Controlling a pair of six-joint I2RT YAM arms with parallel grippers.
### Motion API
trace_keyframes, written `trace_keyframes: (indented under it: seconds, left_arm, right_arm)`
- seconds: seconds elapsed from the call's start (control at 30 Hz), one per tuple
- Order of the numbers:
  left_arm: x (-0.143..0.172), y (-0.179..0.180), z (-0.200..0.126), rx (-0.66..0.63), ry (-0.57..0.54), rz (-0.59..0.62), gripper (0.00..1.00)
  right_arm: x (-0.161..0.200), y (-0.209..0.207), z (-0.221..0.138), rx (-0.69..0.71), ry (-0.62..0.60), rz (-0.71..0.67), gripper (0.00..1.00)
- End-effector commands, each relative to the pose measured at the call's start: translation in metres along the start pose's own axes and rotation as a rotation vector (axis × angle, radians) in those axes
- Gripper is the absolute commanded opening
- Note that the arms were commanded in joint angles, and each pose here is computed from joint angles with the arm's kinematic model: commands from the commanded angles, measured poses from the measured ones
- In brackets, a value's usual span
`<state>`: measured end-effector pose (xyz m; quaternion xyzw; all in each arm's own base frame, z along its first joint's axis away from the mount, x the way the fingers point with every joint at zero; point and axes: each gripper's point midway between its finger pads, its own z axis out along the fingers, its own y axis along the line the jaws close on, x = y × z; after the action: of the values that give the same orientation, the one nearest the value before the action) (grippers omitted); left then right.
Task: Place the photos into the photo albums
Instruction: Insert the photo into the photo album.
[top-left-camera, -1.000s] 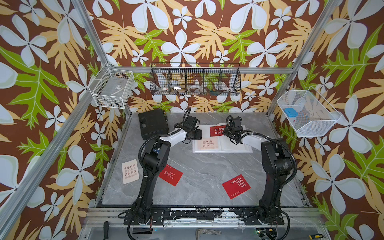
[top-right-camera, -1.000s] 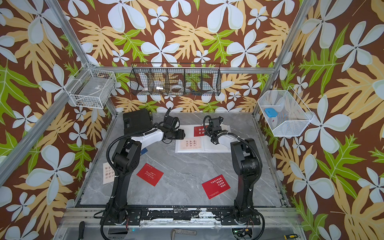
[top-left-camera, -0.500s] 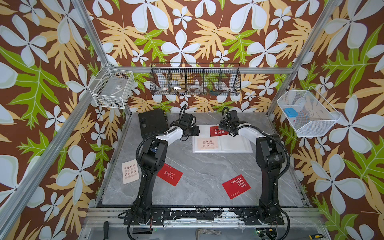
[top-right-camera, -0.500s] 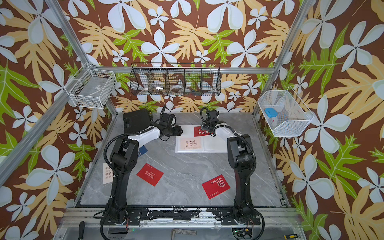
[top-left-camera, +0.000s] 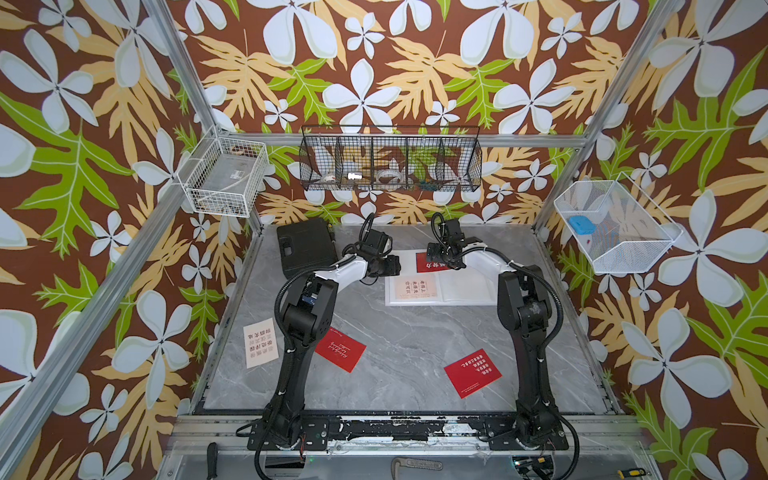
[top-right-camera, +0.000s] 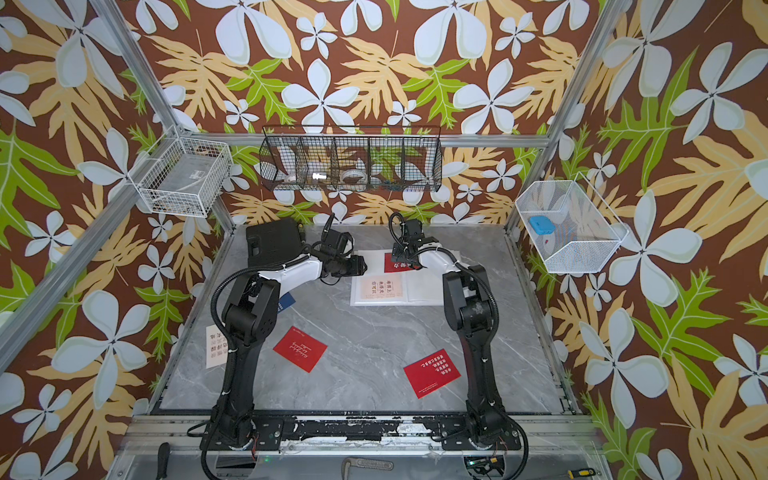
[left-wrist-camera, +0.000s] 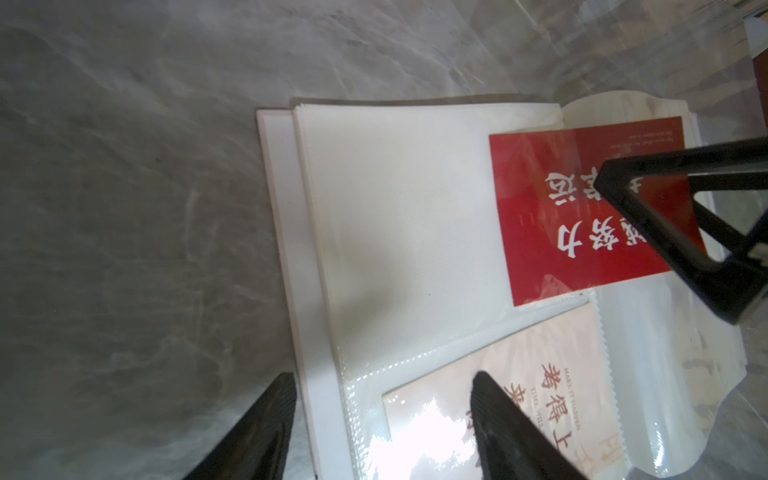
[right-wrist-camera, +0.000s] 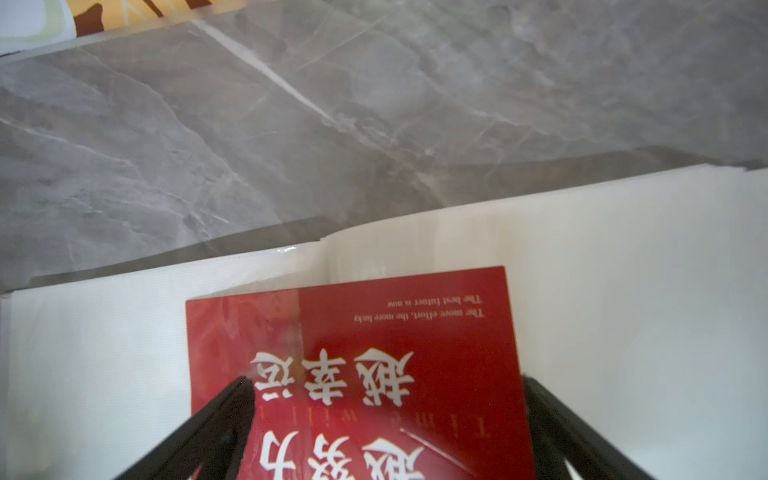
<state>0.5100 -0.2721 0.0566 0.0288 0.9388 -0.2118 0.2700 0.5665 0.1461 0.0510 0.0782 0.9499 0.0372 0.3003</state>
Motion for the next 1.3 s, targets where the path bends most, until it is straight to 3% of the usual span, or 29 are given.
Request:
trace_keyframes:
  seconds: [0.0,0.27,0.9,1.27]
  left_arm:
    - [0.001,0.0,0.004,0.011,0.0,-0.007,0.69]
    - [0.004,0.0,0.006,0.019,0.007,-0.015,0.69]
    - [0.004,0.002,0.006,0.011,0.006,-0.012,0.69]
    - [0.005,0.002,0.008,0.008,0.016,-0.006,0.69]
  right_arm:
    - [0.013,0.012,0.004,-0.03,0.059,-0.029,0.99]
    - [0.018,0.04,0.008,-0.098,0.073,-0.085,0.99]
    - [0.0,-0.01,-0.018,0.095,0.045,-0.114,0.99]
    - [0.001,0.008,-0.015,0.076,0.033,-0.108,0.99]
